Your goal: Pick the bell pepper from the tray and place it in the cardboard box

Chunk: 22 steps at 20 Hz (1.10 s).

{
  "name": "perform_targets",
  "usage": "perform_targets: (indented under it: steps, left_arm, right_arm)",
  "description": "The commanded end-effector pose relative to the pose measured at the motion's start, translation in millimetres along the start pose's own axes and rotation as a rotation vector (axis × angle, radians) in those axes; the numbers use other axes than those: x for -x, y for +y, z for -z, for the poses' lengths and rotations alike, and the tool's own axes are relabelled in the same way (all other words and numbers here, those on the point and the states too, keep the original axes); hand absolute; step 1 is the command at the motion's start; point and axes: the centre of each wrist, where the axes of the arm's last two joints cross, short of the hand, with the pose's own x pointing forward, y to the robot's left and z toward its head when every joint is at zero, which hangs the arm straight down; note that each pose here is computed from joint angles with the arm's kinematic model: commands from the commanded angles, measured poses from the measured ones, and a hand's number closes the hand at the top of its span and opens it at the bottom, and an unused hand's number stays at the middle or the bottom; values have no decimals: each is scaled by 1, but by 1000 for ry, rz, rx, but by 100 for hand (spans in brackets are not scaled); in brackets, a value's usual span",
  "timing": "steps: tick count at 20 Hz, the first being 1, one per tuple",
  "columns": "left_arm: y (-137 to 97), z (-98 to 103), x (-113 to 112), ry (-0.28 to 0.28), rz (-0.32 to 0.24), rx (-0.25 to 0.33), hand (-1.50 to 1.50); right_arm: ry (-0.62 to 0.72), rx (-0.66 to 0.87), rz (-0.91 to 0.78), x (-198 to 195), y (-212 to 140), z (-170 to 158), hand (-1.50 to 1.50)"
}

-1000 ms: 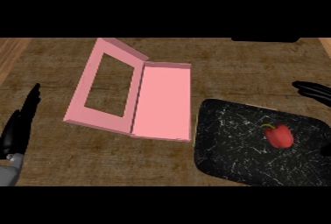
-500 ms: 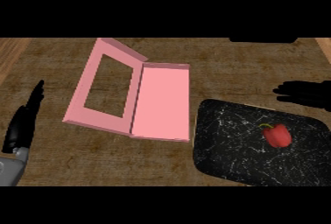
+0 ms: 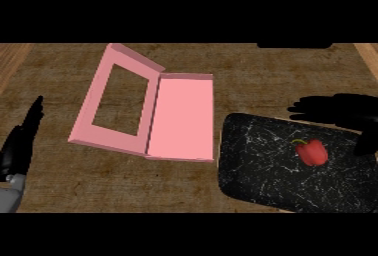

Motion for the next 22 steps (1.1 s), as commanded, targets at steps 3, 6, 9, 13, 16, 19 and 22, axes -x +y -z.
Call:
perform_targets:
  steps: [3,6,9,13,16,19,22]
  left_arm:
    - [-9,7,5,0,5,-15,0]
    - [-6,14,-2,0,-1,-22,0]
    - [11,-5,8,13,15,-3,0]
    - [9,-1,-3,2,16,-17,0]
    - [0,-14,6,-3,12,4,0]
    - [1,-8,23,9,-11,-14,0]
    - [0,-3,15,25,-4,-18,0]
  right_arm:
    - [-25,-57,15,7,12,26,-150]
    - [-23,-53,2,1,7,13,-150]
    - [-35,-58,20,2,19,19,-150]
    - [-100,-61,42,-10,31,19,-150]
    - [-134,-71,51,-16,20,14,-150]
    - [-168,-33,38,-25,21,21,-150]
    - [-172,-55,44,-27,8,6,-150]
